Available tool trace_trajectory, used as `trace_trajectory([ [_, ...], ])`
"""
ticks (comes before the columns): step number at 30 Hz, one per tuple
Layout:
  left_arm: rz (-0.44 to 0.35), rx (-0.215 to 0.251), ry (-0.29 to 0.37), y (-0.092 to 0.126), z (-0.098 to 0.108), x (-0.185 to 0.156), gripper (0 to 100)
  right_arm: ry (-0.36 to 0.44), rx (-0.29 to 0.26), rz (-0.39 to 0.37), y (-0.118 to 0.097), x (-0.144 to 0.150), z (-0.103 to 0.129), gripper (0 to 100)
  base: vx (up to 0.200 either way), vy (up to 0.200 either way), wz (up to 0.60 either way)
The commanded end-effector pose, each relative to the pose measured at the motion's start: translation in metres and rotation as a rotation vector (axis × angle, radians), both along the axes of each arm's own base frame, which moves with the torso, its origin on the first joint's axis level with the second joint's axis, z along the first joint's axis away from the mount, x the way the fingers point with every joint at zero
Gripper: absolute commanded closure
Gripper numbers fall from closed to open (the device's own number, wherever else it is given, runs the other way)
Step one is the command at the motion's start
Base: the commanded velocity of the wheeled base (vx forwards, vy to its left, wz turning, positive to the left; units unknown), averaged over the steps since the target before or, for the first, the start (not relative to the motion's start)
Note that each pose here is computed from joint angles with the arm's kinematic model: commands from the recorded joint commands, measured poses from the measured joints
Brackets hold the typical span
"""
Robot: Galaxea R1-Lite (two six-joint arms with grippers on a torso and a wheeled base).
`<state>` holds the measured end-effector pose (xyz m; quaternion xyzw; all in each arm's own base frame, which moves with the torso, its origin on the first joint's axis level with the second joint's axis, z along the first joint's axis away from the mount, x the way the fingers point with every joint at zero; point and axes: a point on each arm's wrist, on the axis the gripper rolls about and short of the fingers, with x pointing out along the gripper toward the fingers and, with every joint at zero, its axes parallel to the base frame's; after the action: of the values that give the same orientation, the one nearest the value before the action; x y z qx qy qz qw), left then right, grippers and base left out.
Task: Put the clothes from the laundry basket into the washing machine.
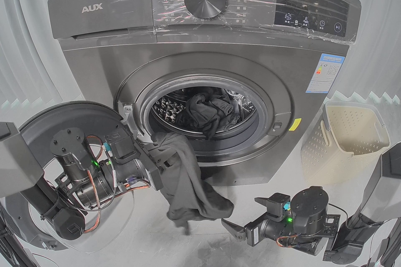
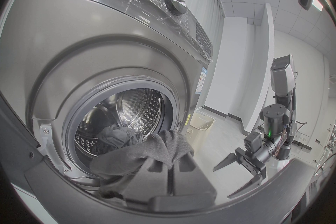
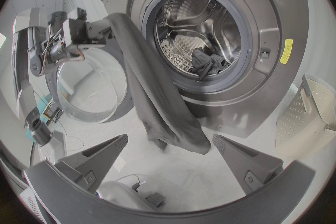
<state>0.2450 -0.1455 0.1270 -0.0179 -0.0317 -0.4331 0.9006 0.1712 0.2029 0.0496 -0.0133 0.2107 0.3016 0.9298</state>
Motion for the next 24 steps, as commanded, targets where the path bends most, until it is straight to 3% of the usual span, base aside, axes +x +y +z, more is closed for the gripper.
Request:
trace_trajectory([
  [1, 0.016, -0.01, -0.011, -0.001, 0.003, 0.003, 100, 0.043, -0.05, 0.013, -0.004, -0.006, -0.012, 0, 0.0, 0.0, 0.0],
  [5, 0.022, -0.011, -0.013, -0.002, 0.003, 0.002, 100, 0.033, -0.04, 0.02, 0.002, -0.004, -0.013, 0, 0.0, 0.0, 0.0],
  [17, 0.048, -0.017, -0.011, -0.006, 0.003, 0.003, 100, -0.113, 0.095, 0.052, 0.037, 0.018, 0.004, 0, 0.0, 0.0, 0.0],
  [24, 0.024, -0.008, -0.006, -0.009, 0.001, -0.001, 100, -0.194, 0.185, 0.013, 0.046, 0.045, 0.02, 0, 0.0, 0.0, 0.0],
])
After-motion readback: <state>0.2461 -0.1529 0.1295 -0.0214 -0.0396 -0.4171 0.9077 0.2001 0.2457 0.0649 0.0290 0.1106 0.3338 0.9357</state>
